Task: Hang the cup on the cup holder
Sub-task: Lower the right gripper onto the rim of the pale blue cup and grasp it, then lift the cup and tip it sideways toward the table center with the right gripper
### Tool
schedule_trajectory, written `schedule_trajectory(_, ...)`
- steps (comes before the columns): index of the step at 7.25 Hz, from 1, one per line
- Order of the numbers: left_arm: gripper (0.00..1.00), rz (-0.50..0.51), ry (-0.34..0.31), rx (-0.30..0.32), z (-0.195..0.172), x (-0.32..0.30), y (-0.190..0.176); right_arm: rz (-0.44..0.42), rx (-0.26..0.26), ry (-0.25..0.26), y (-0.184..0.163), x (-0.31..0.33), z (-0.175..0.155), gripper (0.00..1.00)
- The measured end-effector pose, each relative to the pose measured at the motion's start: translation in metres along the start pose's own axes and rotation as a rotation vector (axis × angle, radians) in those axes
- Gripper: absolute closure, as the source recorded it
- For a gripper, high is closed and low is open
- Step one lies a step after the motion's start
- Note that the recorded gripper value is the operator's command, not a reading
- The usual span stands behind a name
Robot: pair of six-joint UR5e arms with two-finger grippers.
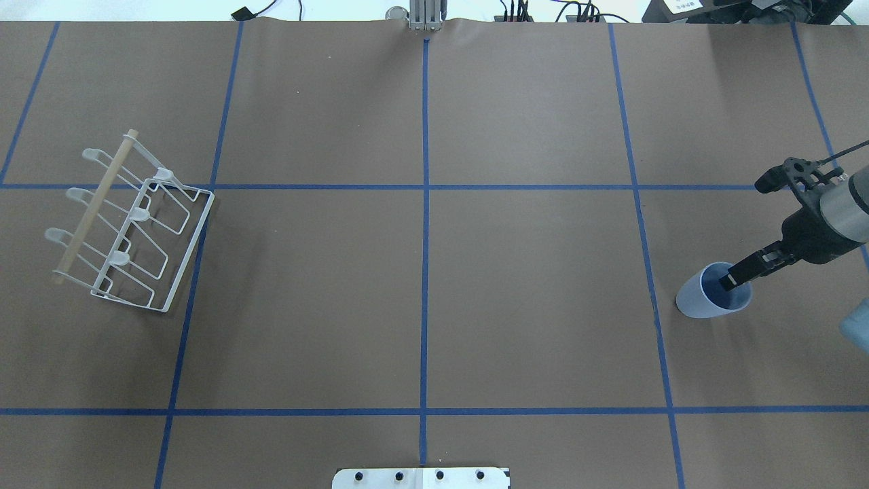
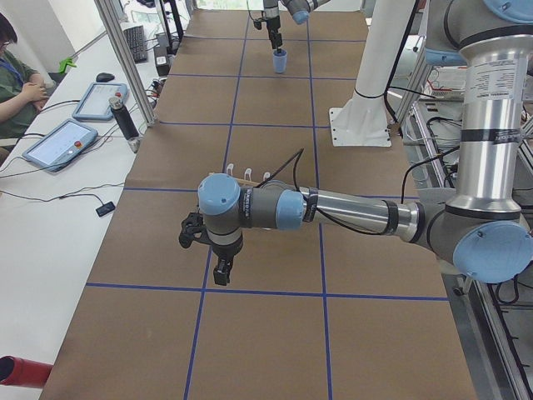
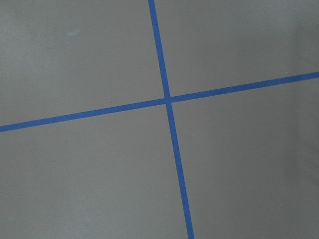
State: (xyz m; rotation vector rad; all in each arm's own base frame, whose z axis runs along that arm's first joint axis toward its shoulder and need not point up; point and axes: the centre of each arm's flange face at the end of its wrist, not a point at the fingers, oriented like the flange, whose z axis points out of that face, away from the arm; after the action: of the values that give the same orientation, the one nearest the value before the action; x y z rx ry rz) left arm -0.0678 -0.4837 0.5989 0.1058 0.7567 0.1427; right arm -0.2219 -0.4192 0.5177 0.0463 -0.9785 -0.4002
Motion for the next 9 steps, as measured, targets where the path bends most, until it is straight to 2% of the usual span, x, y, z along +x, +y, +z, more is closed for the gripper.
schedule_trajectory(3, 0.01, -0.002, 0.000, -0.002, 0.001, -0.001, 0.000, -0.007, 0.002, 0.003, -0.002, -0.002, 0.001, 1.00)
schedule_trajectory(5, 0.01, 0.002, 0.000, 0.002, -0.001, 0.001, -0.002, -0.026, 0.022, -0.018, -0.005, -0.011, -0.008, 1.00)
schedule_trajectory(6, 0.01, 0.014, -0.001, 0.016, -0.008, 0.007, -0.010, -0.048, 0.062, -0.051, -0.012, -0.023, -0.021, 1.00)
schedule_trajectory(7, 0.01, 0.039, -0.001, 0.032, -0.015, 0.020, -0.023, -0.069, 0.124, -0.088, -0.026, -0.041, -0.035, 1.00)
schedule_trajectory(8, 0.01, 0.062, 0.001, 0.050, -0.019, 0.039, -0.036, -0.070, 0.203, -0.128, -0.044, -0.064, -0.050, 1.00)
schedule_trajectory(9, 0.01, 0.054, 0.008, 0.101, -0.019, 0.066, -0.048, -0.037, 0.288, -0.173, -0.064, -0.095, -0.065, 1.00)
